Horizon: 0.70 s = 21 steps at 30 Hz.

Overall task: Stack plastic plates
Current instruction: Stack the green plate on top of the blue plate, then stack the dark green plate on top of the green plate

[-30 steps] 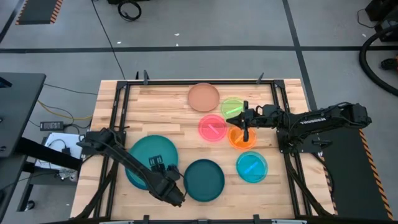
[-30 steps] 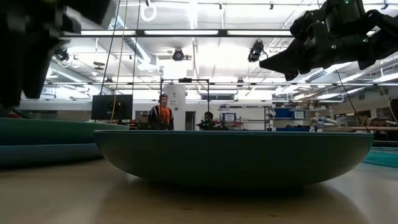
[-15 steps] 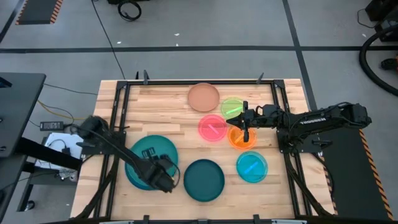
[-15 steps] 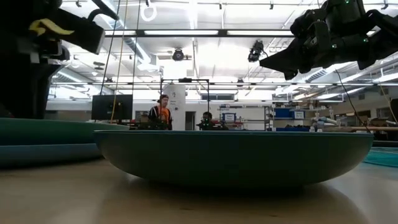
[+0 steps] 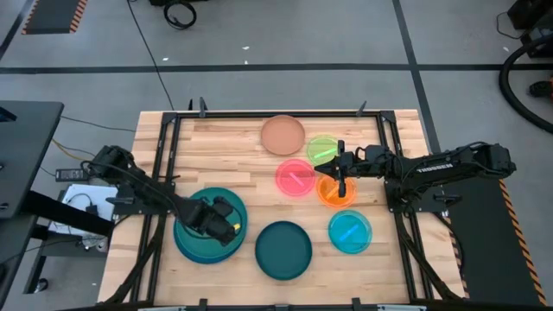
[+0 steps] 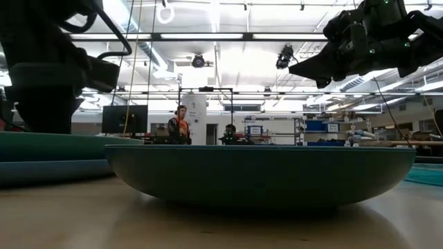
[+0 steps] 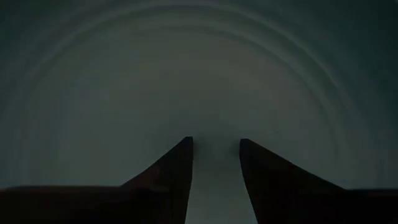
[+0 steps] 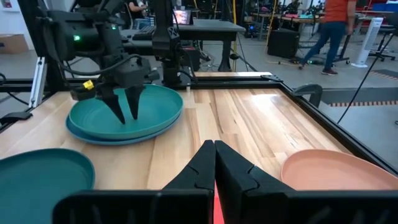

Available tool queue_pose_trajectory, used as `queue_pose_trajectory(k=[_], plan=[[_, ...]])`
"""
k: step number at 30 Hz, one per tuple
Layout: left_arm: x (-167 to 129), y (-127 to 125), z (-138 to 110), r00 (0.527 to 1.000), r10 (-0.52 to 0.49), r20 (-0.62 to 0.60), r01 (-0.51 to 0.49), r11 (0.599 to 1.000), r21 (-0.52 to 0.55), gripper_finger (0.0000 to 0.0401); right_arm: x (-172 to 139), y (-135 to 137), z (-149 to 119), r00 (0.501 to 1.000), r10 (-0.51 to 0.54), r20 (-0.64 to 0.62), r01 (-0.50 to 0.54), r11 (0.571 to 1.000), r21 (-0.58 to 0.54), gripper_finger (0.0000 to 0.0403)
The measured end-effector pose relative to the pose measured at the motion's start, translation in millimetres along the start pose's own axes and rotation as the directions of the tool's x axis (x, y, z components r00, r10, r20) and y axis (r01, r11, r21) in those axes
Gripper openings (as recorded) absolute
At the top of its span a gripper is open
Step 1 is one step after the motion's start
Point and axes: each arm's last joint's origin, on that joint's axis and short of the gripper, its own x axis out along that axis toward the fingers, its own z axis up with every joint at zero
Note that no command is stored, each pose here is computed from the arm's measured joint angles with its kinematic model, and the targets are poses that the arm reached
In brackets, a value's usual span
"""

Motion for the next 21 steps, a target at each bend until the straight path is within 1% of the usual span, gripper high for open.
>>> queue_pose_trajectory(k=[2,4,8,14,15,17,19,21], plan=[[-1.9,-0.4,-0.1,1.000,-0.020,-0.013,0.019,1.000,-0.016,0.0141,0.0,0.0,0.0,1.000,0.000,0.000,0.000,1.000,0.000,0.0011],[-4.5,-0.9,-0.7,0.998,-0.051,-0.047,0.049,0.998,-0.043,0.0141,0.0,0.1,-0.1,1.000,0.000,-0.001,0.000,1.000,0.003,0.0011],[-7.0,-1.6,-2.5,0.991,-0.086,-0.103,0.078,0.994,-0.082,0.0141,0.2,2.9,-0.2,1.000,0.015,-0.002,-0.015,1.000,0.001,0.0011],[-10.5,-2.4,-3.4,0.986,-0.103,-0.131,0.093,0.993,-0.078,0.0141,0.5,7.1,0.0,0.999,0.036,-0.002,-0.036,0.999,-0.017,0.0011],[-12.8,-3.6,-2.8,0.984,-0.104,-0.146,0.096,0.993,-0.063,0.0141,0.5,7.2,0.0,0.999,0.035,-0.002,-0.035,0.999,-0.017,0.0011],[-22.0,-7.6,0.5,0.981,-0.115,-0.158,0.110,0.993,-0.042,0.0141,0.5,6.9,0.0,1.000,0.028,-0.002,-0.028,0.999,-0.019,0.0011],[-36.6,-13.1,7.8,0.980,-0.145,-0.138,0.142,0.989,-0.030,0.0141,0.5,6.9,0.0,1.000,0.026,-0.002,-0.026,0.999,-0.019,0.0011],[-46.8,-16.8,13.4,0.983,-0.144,-0.110,0.145,0.989,-0.002,0.0141,0.5,6.9,0.0,1.000,0.026,-0.002,-0.026,0.999,-0.019,0.0011]])
